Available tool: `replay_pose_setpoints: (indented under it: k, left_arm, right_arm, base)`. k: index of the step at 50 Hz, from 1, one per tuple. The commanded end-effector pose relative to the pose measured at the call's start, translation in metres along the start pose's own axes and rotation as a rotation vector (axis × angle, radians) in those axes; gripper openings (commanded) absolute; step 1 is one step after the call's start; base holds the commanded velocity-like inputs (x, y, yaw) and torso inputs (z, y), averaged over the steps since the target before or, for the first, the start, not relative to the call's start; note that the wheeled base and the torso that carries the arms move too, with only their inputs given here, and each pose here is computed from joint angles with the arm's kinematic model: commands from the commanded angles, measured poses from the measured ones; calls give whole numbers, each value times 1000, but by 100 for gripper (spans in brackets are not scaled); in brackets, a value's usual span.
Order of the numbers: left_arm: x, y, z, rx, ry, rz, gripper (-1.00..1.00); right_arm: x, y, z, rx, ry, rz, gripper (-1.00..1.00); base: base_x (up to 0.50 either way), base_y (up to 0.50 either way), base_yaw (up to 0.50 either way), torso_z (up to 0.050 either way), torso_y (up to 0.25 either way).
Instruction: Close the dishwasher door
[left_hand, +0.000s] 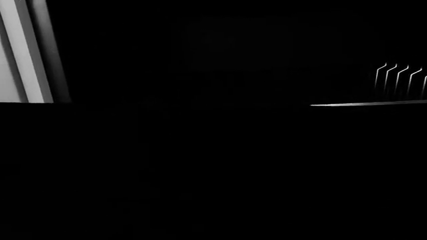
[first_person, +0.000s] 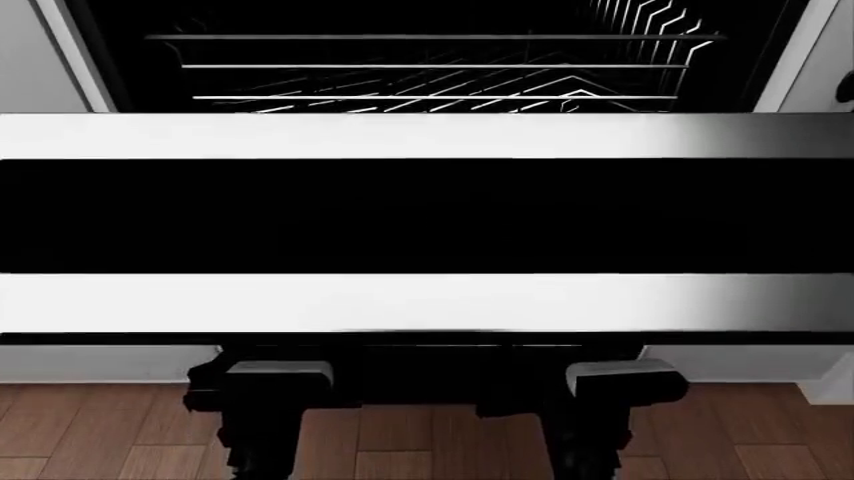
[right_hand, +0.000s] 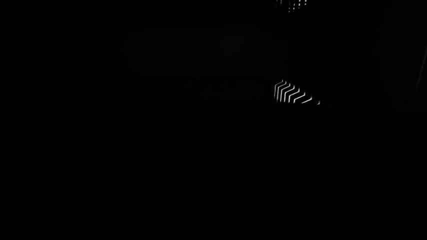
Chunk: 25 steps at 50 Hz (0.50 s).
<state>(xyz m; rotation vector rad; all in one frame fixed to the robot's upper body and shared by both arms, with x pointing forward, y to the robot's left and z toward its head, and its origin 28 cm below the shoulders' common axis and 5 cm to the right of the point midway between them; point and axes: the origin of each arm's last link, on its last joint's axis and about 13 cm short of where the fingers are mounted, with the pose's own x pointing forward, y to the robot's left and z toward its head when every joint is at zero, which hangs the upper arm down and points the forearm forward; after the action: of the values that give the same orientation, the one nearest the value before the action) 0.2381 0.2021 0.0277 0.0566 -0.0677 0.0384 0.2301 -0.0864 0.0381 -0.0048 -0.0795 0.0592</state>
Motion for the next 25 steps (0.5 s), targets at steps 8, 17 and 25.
replay_pose_setpoints:
  k: [8,17,25]
  left_arm:
    - [8,4,2,-3,-4,14,100]
    - [9,4,1,-1,-6,14,100]
    - [12,3,2,2,-11,13,100]
  right_arm:
    - [10,0,8,-3,-44,4,100]
    - [11,0,10,-16,-53,2,100]
    - [15,0,10,-24,-57,3,100]
  base:
    - [0,0,0,0,0]
    - [0,0,0,0,0]
    - [0,0,0,0,2]
